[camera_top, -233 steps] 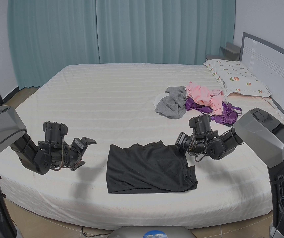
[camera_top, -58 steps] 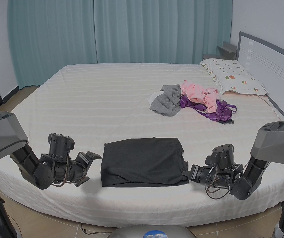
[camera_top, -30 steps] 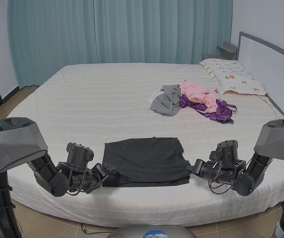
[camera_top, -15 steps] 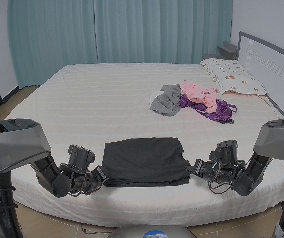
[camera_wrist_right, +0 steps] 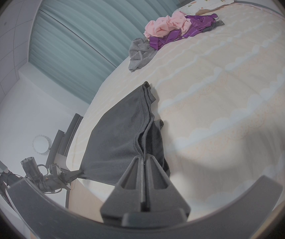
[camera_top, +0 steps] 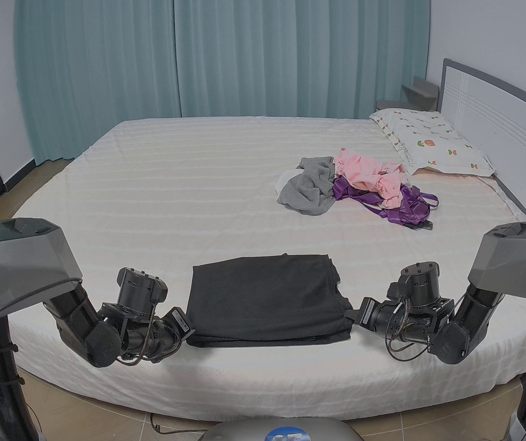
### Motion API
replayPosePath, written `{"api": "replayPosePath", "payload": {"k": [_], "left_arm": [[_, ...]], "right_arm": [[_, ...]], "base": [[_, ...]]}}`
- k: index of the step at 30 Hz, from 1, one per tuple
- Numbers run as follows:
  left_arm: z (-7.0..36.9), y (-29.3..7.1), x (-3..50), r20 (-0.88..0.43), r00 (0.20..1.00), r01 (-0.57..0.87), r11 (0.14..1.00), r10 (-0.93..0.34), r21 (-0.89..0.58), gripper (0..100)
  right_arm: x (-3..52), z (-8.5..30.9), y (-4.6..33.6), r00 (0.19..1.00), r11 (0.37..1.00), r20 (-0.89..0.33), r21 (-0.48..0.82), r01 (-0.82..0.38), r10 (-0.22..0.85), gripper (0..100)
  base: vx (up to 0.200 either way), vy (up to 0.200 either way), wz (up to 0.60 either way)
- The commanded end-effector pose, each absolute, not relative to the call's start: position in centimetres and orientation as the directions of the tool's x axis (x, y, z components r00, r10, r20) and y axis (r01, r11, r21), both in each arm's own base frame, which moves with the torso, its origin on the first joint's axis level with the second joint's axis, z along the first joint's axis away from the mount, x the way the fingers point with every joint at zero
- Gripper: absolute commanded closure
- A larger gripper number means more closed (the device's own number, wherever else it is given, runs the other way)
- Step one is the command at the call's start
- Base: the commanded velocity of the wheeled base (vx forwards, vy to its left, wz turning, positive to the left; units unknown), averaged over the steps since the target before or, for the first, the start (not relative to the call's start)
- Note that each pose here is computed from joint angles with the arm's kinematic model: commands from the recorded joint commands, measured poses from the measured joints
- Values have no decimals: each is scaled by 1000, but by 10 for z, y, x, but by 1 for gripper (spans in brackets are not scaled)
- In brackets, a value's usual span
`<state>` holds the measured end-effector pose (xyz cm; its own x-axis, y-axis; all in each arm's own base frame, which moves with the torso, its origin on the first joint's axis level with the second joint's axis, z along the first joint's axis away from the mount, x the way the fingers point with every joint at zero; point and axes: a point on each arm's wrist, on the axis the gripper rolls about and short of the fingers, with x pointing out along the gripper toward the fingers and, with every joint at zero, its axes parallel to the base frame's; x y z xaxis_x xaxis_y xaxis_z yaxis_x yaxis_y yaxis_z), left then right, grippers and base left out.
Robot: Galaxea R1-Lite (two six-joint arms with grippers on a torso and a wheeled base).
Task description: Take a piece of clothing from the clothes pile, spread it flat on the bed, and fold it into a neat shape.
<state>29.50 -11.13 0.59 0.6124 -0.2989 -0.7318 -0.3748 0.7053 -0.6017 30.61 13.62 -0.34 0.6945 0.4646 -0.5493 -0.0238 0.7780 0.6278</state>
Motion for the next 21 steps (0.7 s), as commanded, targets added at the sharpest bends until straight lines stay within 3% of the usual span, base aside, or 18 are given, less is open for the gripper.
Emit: {"api": "replayPosePath", "payload": {"k": [1, 20, 21], "left_arm": [[14, -108, 295, -716, 630, -368, 696, -301, -616, 100], [7, -106, 296, -730, 613, -385, 693, -301, -609, 100], [7, -106, 296, -730, 613, -386, 692, -301, -610, 0]], "right_arm": [[305, 0, 136, 698, 776, -543, 630, -29, 466, 100], [299, -18, 134, 653, 799, -611, 602, 15, 448, 100], [299, -18, 136, 651, 799, -612, 601, 13, 449, 0]], "base": [[0, 0, 0], [0, 0, 0], [0, 0, 0]]}}
